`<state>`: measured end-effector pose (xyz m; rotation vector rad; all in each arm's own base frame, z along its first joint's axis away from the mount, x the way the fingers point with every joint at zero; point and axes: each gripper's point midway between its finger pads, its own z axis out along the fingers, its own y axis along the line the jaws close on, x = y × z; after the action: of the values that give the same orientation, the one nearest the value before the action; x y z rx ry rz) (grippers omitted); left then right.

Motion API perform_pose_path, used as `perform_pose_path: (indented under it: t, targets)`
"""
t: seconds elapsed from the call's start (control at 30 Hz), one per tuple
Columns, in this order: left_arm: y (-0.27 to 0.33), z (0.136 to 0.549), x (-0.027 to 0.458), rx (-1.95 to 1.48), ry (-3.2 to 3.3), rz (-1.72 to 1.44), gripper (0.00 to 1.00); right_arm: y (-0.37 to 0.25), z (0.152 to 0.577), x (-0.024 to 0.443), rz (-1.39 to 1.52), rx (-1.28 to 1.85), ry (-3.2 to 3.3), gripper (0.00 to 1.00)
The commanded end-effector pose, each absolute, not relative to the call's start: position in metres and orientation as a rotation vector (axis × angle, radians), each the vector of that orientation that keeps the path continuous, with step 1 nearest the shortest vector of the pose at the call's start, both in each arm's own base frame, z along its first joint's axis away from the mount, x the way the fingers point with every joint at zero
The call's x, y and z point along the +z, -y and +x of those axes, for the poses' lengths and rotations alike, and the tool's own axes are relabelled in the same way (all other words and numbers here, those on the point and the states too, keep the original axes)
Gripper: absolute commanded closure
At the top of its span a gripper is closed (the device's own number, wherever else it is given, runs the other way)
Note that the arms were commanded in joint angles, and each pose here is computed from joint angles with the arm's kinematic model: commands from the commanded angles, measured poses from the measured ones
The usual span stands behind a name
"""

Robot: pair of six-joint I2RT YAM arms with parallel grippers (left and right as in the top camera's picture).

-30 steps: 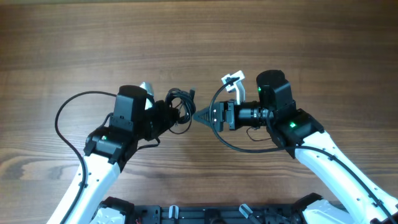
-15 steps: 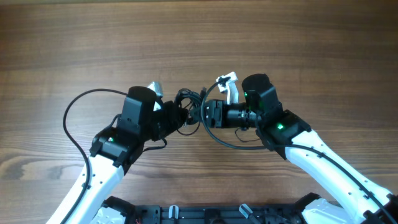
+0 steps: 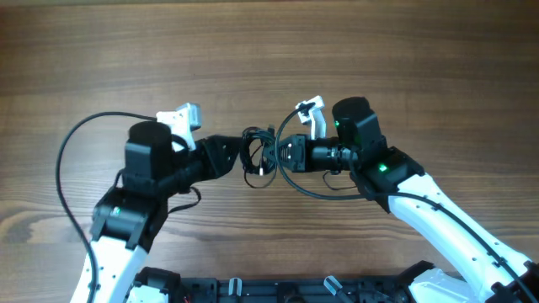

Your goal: Untangle cables

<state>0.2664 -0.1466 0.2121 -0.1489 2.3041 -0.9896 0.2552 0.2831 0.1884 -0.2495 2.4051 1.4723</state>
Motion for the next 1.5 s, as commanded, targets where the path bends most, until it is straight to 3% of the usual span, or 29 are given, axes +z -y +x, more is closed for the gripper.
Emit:
perform_pose_path:
  t: [0.0,0.07,0.17,0.23,0.37,0.43,0.47,0.5,0.53,0.57,0.63,0.67,0.73,0.87,0.97,1.0,1.17,1.3,1.43,1.47]
  targets:
    - [0.148,0.256,0.212,-0.924,-2.31,0.08,0.57,-0.29,0.236,0.205,-0.498,1.607,-2.313,0.96]
    - [0.154,0.249,0.209,-0.974,-2.33,0.118,0.56,-0.291,0.231,0.208,-0.533,1.642,-2.3,0.96]
    - [0.168,0.236,0.216,-1.064,-2.292,0.288,0.45,-0.292,0.227,0.21,-0.561,1.668,-2.289,0.96]
    - [0.166,0.236,0.213,-1.047,-2.304,0.276,0.47,-0.293,0.221,0.214,-0.599,1.708,-2.271,0.96]
    - [0.166,0.237,0.207,-1.045,-2.327,0.267,0.64,-0.295,0.212,0.225,-0.675,1.79,-2.215,0.96]
    - [0.166,0.239,0.203,-1.047,-2.343,0.261,0.95,-0.296,0.213,0.227,-0.681,1.787,-2.202,0.93]
    - [0.166,0.24,0.201,-1.047,-2.353,0.257,0.96,-0.296,0.215,0.226,-0.671,1.774,-2.207,0.85]
    - [0.166,0.241,0.199,-1.044,-2.358,0.253,0.96,-0.296,0.218,0.224,-0.655,1.752,-2.213,0.69]
    - [0.162,0.244,0.195,-1.007,-2.372,0.228,0.96,-0.295,0.223,0.221,-0.627,1.713,-2.223,0.44]
    - [0.155,0.251,0.19,-0.946,-2.393,0.161,0.96,-0.295,0.226,0.219,-0.612,1.693,-2.228,0.29]
    - [0.126,0.267,0.177,-0.774,-2.44,-0.137,0.96,-0.293,0.238,0.212,-0.544,1.609,-2.256,0.11]
    - [0.115,0.271,0.173,-0.713,-2.443,-0.25,0.96,-0.292,0.241,0.209,-0.506,1.592,-2.275,0.1]
    - [0.105,0.275,0.17,-0.662,-2.435,-0.361,0.96,-0.293,0.242,0.208,-0.444,1.603,-2.309,0.11]
    - [0.102,0.276,0.169,-0.674,-2.426,-0.469,0.96,-0.301,0.245,0.19,-0.217,1.496,-2.44,0.29]
    - [0.108,0.274,0.169,-0.693,-2.433,-0.472,0.96,-0.302,0.253,0.174,-0.01,1.356,-2.499,0.45]
    - [0.115,0.271,0.17,-0.707,-2.442,-0.453,0.96,-0.301,0.259,0.168,0.088,1.303,-2.508,0.55]
    - [0.142,0.266,0.176,-0.739,-2.431,-0.328,0.96,-0.297,0.26,0.144,0.164,1.23,-2.584,0.86]
    - [0.12,0.277,0.18,-0.596,-2.358,-0.426,0.96,-0.25,0.249,0.091,0.347,0.853,-2.779,0.92]
    - [0.112,0.277,0.193,-0.577,-2.297,-0.439,0.96,-0.219,0.249,0.078,0.36,0.701,-2.831,0.93]
    - [0.111,0.277,0.195,-0.576,-2.289,-0.441,0.96,-0.217,0.251,0.078,0.35,0.703,-2.829,0.89]
